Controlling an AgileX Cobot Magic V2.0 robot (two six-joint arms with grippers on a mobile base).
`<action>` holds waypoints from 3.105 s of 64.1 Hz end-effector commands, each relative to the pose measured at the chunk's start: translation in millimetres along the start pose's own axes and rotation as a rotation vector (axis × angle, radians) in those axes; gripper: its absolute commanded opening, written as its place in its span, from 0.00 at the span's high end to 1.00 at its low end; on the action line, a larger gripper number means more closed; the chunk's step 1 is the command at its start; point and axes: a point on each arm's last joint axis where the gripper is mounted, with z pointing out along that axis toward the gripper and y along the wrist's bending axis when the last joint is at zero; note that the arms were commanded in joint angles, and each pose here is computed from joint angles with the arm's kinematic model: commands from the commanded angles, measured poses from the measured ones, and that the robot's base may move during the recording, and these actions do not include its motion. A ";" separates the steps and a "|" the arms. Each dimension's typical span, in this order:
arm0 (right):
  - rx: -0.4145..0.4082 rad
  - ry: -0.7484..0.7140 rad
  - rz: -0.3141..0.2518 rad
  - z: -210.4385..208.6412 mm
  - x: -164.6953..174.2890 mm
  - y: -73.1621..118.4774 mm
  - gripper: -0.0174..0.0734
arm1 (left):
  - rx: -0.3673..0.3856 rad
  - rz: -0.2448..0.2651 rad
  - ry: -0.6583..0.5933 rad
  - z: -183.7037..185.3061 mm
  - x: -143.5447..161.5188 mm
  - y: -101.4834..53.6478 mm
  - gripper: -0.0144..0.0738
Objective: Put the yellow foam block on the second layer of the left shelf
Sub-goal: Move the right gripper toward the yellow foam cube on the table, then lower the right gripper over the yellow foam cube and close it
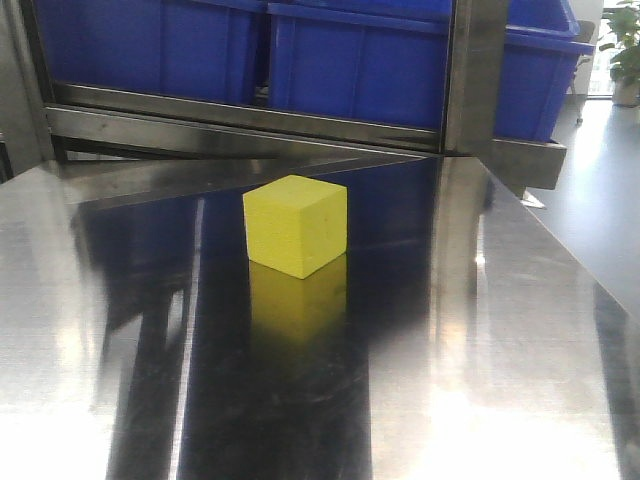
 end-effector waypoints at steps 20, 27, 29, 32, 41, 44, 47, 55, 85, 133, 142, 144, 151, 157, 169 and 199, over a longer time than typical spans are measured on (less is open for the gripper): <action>0.005 -0.121 -0.005 -2.9 -16.3 0.0 0.75 | 0.025 -0.006 -0.070 0.0 1.0 -2.5 0.68; 0.005 -0.121 -0.005 -2.9 -16.3 0.0 0.75 | 0.025 -0.006 -0.070 0.0 1.0 -2.5 0.68; 0.005 -0.121 -0.005 -2.9 -16.3 0.0 0.75 | 0.025 -0.006 -0.070 0.0 1.0 -2.5 0.68; 0.005 -0.121 -0.005 -2.9 -16.3 0.0 0.75 | 0.025 -0.006 -0.070 0.0 1.0 -2.5 0.68; 0.005 -0.121 -0.005 -2.9 -16.3 0.0 0.75 | 0.025 -0.006 -0.070 0.0 1.0 -2.5 0.68; 0.005 -0.121 -0.005 -2.9 -16.3 0.0 0.75 | 0.025 -0.006 -0.070 0.0 1.0 -2.5 0.68; 0.005 -0.121 -0.005 -2.9 -16.3 0.0 0.75 | 0.025 -0.006 -0.070 0.0 1.0 -2.5 0.68; 0.005 -0.142 -0.005 -3.1 -18.2 0.0 0.75 | 0.025 -0.006 -0.070 0.0 1.0 -2.5 0.68; -0.081 -0.059 -0.058 20.7 -121.7 11.3 0.74 | 0.025 -0.006 -0.070 0.0 1.0 -2.5 0.68; -0.499 0.609 -0.265 168.4 -154.5 125.8 0.12 | 0.025 -0.006 -0.070 0.0 1.0 -2.5 0.68; -0.572 0.707 -0.370 193.0 -155.0 150.4 0.12 | 0.025 -0.006 -0.070 0.0 1.0 -2.5 0.68; -0.593 0.726 -0.381 197.6 -156.6 156.3 0.12 | 0.025 -0.006 -0.070 0.0 1.0 -2.5 0.68; -0.690 0.793 -0.407 214.7 -151.6 181.3 0.12 | 0.025 -0.006 -0.070 0.0 1.0 -2.5 0.68; -0.763 0.827 -0.428 226.4 -148.3 201.3 0.12 | 0.025 -0.006 -0.070 0.0 1.0 -2.5 0.68; -0.834 0.852 -0.468 243.4 -138.3 237.9 0.12 | 0.025 -0.006 -0.070 0.0 1.0 -2.5 0.68; -0.857 0.878 -0.575 268.6 -91.7 274.9 0.12 | 0.025 -0.006 -0.070 0.0 1.0 -2.5 0.68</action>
